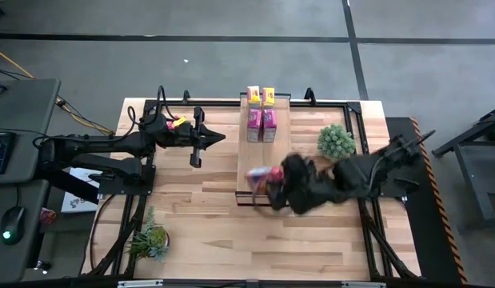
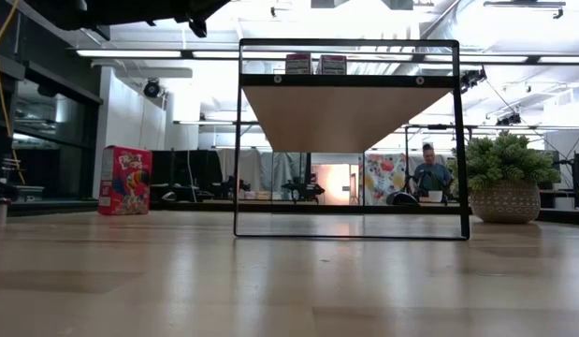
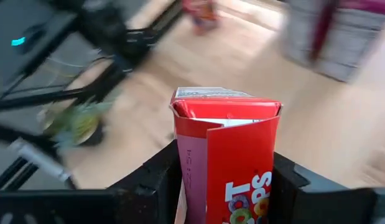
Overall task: Stack cereal on shelf
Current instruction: Put the bottom red cereal box on the shelf
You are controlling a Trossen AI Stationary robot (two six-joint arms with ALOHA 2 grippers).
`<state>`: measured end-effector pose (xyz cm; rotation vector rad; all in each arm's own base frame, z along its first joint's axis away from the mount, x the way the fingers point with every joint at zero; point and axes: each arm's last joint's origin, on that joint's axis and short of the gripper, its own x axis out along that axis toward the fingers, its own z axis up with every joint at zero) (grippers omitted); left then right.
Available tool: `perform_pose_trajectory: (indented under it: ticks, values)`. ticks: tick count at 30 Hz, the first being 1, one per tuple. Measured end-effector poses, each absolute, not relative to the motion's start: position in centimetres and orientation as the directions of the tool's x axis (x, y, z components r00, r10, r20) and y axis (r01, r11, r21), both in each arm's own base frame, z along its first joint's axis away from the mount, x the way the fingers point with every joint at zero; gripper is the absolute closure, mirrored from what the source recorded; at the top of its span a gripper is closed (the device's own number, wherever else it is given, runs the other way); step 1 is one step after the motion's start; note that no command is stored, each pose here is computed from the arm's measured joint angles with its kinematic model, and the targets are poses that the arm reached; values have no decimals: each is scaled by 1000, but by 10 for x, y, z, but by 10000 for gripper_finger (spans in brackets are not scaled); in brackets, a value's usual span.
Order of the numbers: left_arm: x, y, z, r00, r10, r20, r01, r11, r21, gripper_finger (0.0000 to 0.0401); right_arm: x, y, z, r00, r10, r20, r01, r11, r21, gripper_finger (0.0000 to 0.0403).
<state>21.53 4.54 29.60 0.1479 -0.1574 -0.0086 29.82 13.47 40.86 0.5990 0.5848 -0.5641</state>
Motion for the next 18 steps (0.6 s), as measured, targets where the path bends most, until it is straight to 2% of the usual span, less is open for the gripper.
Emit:
perform_pose_trajectory:
  ticks: [10,18]
  values:
    - [216,45,296,988,-20,154,-3,989,147,401,305,39,395,404,-386,-829,847,500,180,249]
    - [216,45,294,991,-19,135,0,990,140,401,307,10,394,361,-372,-855,876,449,175,249]
